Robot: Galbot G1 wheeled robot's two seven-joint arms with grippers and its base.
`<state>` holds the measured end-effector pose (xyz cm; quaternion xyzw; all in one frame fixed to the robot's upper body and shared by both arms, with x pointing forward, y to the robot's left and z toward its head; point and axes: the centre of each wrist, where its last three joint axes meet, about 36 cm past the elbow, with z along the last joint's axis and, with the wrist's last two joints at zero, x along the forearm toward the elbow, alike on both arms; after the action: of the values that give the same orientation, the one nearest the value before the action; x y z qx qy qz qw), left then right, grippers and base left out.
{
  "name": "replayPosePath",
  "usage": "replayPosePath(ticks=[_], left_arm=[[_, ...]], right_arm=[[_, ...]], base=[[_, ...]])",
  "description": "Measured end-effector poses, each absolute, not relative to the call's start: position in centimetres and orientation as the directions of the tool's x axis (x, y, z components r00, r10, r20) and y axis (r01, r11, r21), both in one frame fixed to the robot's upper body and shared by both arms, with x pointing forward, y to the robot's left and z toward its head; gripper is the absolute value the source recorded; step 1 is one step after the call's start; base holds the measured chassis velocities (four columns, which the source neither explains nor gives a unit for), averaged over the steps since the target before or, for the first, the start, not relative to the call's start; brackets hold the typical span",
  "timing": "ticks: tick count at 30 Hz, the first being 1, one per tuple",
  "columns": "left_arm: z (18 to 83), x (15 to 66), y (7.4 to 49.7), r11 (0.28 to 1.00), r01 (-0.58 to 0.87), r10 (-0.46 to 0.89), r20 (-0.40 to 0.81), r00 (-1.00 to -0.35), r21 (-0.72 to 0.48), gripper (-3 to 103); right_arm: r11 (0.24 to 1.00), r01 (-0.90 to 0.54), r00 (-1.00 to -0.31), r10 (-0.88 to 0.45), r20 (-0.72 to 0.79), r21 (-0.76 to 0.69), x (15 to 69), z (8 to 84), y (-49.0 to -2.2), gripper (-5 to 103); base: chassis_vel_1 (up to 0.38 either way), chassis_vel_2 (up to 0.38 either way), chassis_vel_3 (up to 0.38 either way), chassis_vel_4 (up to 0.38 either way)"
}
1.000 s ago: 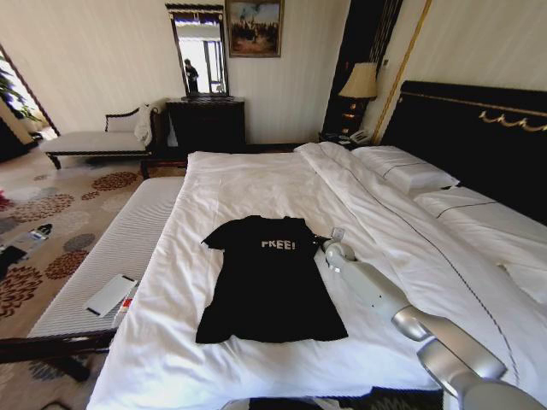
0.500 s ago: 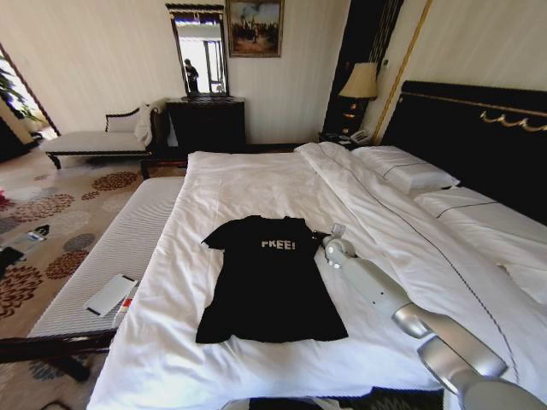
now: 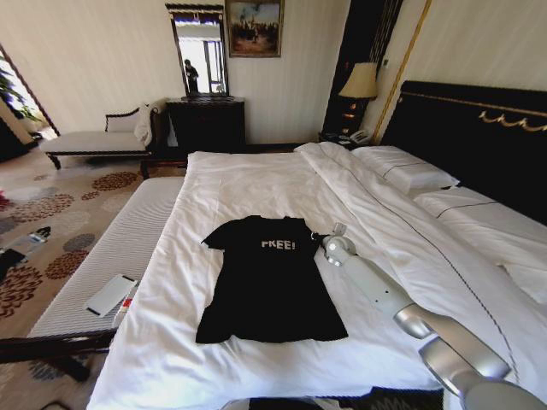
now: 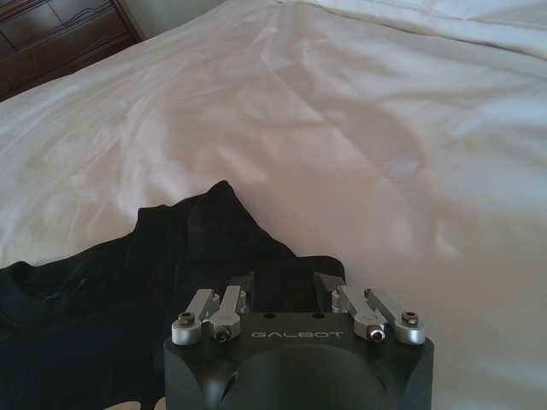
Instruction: Fold the clothes on the bed.
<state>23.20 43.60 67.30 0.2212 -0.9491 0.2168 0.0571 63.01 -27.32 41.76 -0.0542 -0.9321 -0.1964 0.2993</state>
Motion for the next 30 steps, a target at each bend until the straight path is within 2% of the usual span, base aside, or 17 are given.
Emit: replayPosePath(ticks=[3, 4, 6, 8, 9, 11, 13, 14, 16, 20, 22, 24, 28, 30], left_arm=[[67.3, 23.2, 43.6, 0.808, -0.445, -0.396, 0.204, -0.895, -0.385, 100], [67.3, 23.2, 43.6, 0.808, -0.447, -0.398, 0.204, -0.895, -0.384, 100], [67.3, 23.2, 43.6, 0.808, -0.447, -0.398, 0.204, -0.894, -0.383, 100], [67.3, 23.1, 43.5, 0.809, -0.448, -0.398, 0.204, -0.894, -0.382, 100], [67.3, 23.1, 43.5, 0.809, -0.448, -0.398, 0.204, -0.894, -0.382, 100], [67.3, 23.1, 43.5, 0.809, -0.447, -0.398, 0.204, -0.894, -0.381, 100], [67.3, 23.1, 43.4, 0.809, -0.447, -0.398, 0.205, -0.894, -0.381, 100], [67.3, 23.1, 43.4, 0.810, -0.447, -0.397, 0.205, -0.894, -0.380, 100], [67.3, 23.0, 43.3, 0.811, -0.447, -0.397, 0.206, -0.894, -0.378, 100], [67.3, 23.0, 43.3, 0.812, -0.448, -0.398, 0.205, -0.894, -0.375, 100], [67.4, 22.9, 43.3, 0.812, -0.449, -0.400, 0.204, -0.894, -0.373, 100], [67.4, 22.9, 43.3, 0.812, -0.449, -0.400, 0.204, -0.893, -0.372, 100], [67.5, 22.9, 43.3, 0.813, -0.449, -0.402, 0.202, -0.893, -0.370, 100], [67.5, 22.9, 43.4, 0.813, -0.450, -0.402, 0.202, -0.893, -0.370, 100]], right_arm=[[0.909, 0.226, -0.808, -0.025, 0.589, 0.349, 63.0, 42.0, -27.2, 44], [0.899, 0.237, -0.799, -0.035, 0.601, 0.367, 63.1, 42.4, -27.1, 55], [0.894, 0.243, -0.794, -0.039, 0.607, 0.375, 63.2, 42.6, -27.1, 55], [0.890, 0.252, -0.786, -0.041, 0.617, 0.380, 63.3, 42.9, -27.1, 66], [0.890, 0.252, -0.786, -0.041, 0.617, 0.380, 63.3, 42.9, -27.1, 66], [0.892, 0.257, -0.781, -0.035, 0.623, 0.373, 63.3, 43.1, -27.3, 77], [0.892, 0.258, -0.780, -0.033, 0.624, 0.370, 63.3, 43.1, -27.3, 77], [0.895, 0.261, -0.780, -0.026, 0.626, 0.362, 63.3, 43.1, -27.4, 88], [0.902, 0.266, -0.779, -0.005, 0.626, 0.339, 63.4, 42.9, -27.5, 97], [0.907, 0.269, -0.780, 0.006, 0.626, 0.326, 63.4, 42.8, -27.7, 101], [0.907, 0.269, -0.778, 0.007, 0.628, 0.323, 63.3, 42.6, -27.7, 95], [0.907, 0.269, -0.777, 0.006, 0.629, 0.324, 63.3, 42.6, -27.7, 95], [0.907, 0.266, -0.775, 0.000, 0.631, 0.327, 63.2, 42.3, -27.5, 73], [0.907, 0.265, -0.775, -0.002, 0.632, 0.327, 63.2, 42.3, -27.4, 73]], base=[[0.000, 0.000, 0.000, 0.000], [0.000, 0.000, 0.000, 0.000], [0.000, 0.000, 0.000, 0.000], [0.000, 0.000, 0.000, 0.000], [0.000, 0.000, 0.000, 0.000], [0.000, 0.000, 0.000, 0.000], [0.000, 0.000, 0.000, 0.000], [0.000, 0.000, 0.000, 0.000], [0.000, 0.000, 0.000, 0.000], [0.000, 0.000, 0.000, 0.000], [0.000, 0.000, 0.000, 0.000], [0.000, 0.000, 0.000, 0.000], [0.000, 0.000, 0.000, 0.000], [0.000, 0.000, 0.000, 0.000]])
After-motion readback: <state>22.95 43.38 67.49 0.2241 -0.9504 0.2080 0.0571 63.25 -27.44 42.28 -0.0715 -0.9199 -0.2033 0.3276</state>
